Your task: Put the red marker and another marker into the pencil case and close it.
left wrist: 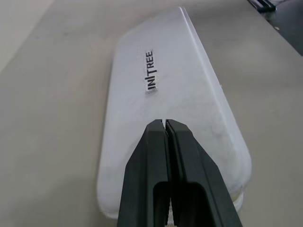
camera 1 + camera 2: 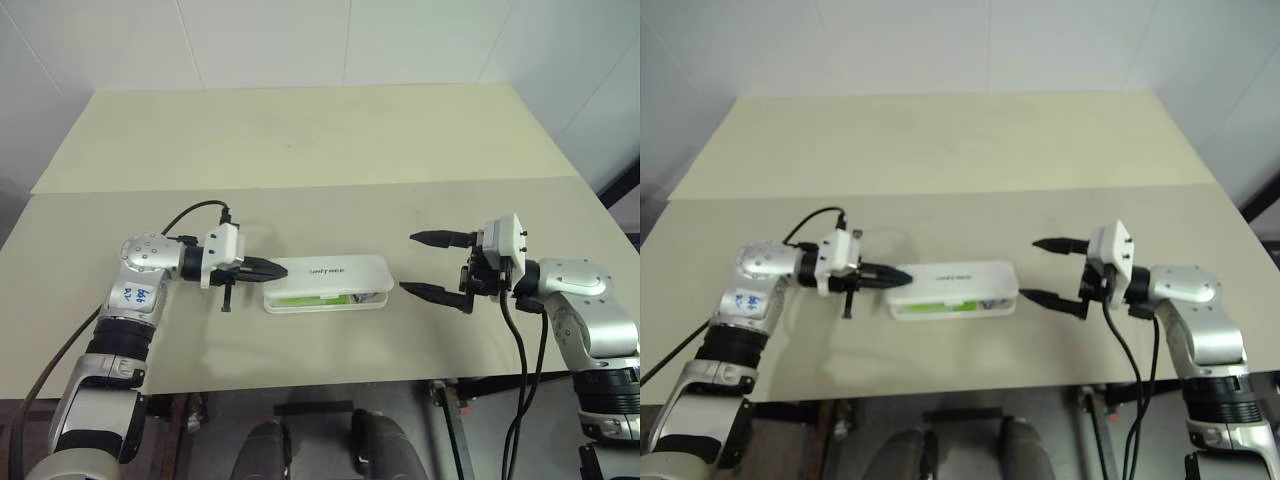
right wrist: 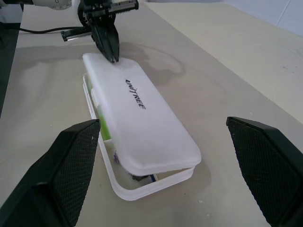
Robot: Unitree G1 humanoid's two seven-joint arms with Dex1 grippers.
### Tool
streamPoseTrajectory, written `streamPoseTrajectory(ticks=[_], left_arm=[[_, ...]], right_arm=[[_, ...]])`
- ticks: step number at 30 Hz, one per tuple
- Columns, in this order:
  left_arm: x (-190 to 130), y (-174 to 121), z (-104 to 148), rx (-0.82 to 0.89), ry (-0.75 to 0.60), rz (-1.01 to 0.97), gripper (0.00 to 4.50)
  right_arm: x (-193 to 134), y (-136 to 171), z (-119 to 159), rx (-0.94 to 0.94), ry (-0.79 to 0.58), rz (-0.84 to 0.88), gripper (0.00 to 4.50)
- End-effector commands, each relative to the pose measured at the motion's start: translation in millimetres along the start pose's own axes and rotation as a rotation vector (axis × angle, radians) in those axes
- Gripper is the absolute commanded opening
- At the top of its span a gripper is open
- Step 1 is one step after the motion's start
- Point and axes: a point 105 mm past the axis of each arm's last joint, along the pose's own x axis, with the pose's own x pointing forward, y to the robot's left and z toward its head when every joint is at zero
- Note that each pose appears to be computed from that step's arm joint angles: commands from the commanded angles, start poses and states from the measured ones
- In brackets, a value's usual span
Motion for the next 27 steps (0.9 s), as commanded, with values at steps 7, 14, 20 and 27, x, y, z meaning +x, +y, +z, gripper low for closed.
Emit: streamPoseTrajectory(ticks=[7, 14, 20, 27], left_arm=[[18.0, -13.2, -1.8, -0.06, 0.121, -0.074, 0.02], [17.5, -17.6, -4.0, -0.104, 0.116, -0.076, 0.02], [-1.0, -9.1, 13.8, -0.212, -0.067, 0.033, 0.02], [-34.0, -2.0, 30.0, -0.191, -0.245, 0.236, 0.02]], right_arm=[[-1.0, 3.4, 6.1, -0.031, -0.034, -0.031, 4.5], [-1.1, 7.2, 3.5, -0.023, -0.037, -0.04, 4.5], [3.0, 5.0, 0.7, -0.019, -0.051, -0.04, 4.5], [1.1, 0.8, 6.1, -0.028, -0.091, -0.03, 4.5]])
